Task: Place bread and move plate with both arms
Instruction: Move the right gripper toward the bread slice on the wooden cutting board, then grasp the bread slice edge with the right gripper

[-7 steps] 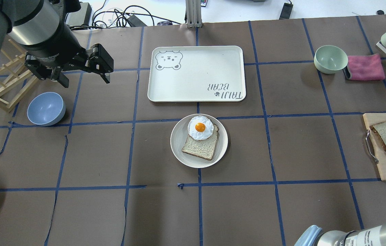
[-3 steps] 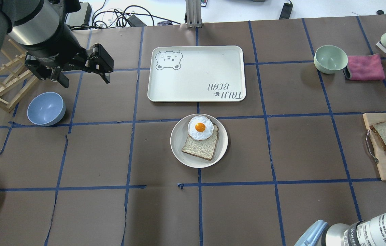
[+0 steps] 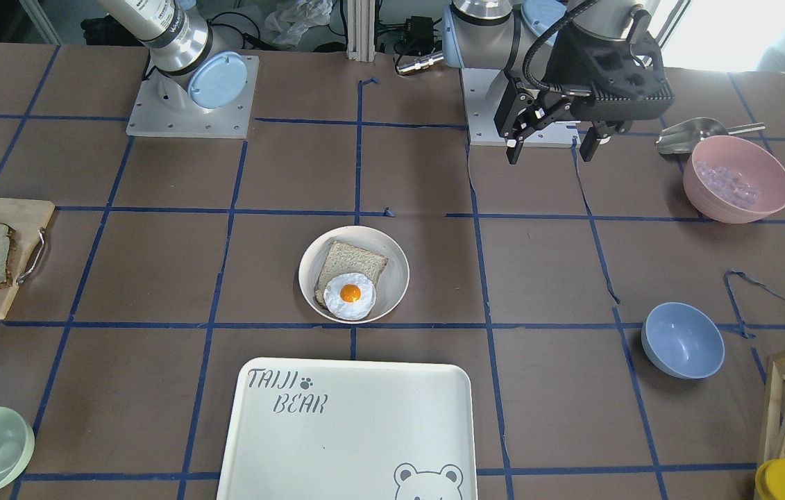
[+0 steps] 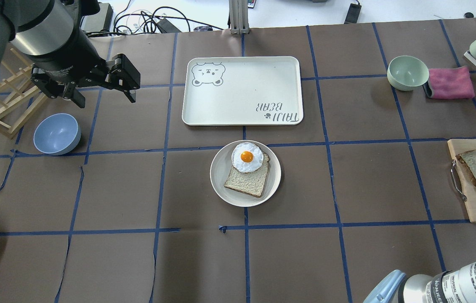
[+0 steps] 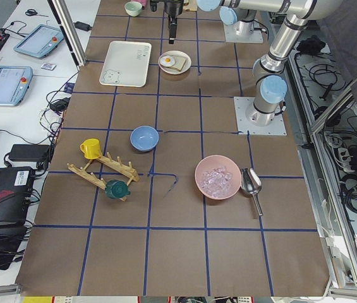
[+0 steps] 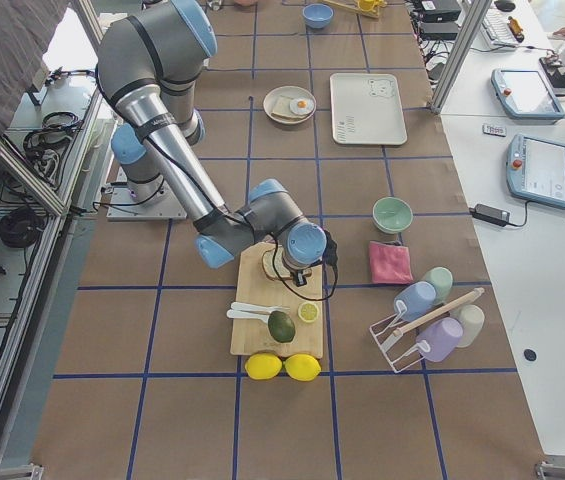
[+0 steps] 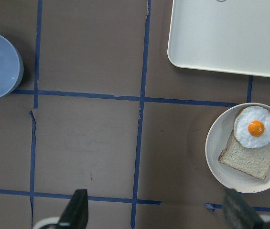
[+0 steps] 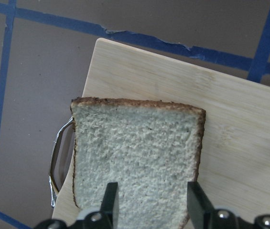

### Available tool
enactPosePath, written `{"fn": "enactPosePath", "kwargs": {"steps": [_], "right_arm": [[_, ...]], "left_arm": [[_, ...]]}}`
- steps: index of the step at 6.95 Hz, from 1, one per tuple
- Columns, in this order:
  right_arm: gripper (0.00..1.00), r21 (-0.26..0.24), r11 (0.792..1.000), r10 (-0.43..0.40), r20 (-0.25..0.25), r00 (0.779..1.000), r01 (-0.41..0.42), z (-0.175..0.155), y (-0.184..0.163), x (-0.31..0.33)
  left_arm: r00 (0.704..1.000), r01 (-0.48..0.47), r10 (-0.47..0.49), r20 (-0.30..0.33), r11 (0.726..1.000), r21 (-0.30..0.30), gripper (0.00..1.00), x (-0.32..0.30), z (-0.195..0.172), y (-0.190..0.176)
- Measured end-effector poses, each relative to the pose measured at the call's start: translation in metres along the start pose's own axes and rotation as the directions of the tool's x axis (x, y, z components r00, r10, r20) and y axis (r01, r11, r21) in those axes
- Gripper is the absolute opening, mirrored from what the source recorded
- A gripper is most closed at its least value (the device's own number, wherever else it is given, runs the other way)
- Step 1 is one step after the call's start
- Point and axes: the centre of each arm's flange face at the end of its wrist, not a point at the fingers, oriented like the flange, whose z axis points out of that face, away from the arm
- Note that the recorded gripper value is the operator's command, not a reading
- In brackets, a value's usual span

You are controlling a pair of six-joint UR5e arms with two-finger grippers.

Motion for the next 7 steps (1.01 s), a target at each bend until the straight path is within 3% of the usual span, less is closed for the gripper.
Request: {"fn": "enactPosePath", "kwargs": {"steps": [2, 5, 7], "right_arm": [[0.54, -0.023, 0.998, 0.059, -0.040, 0.997, -0.060, 0.004, 0.006, 0.003], [0.44, -0.030, 0.996, 0.077, -0.041, 0.996, -0.078, 0.013, 0.006, 0.007], [0.13, -0.030, 0.997, 0.076, -0.047, 0.996, -0.077, 0.018, 0.005, 0.011]], "left_arm": [[1.000, 0.000, 0.000, 0.000, 1.000, 0.001, 1.00, 0.000, 0.000, 0.000], [1.000, 0.000, 0.000, 0.000, 1.000, 0.001, 1.00, 0.000, 0.000, 0.000], [1.000, 0.001, -0.001, 0.000, 1.000, 0.000, 1.00, 0.000, 0.000, 0.000]]}}
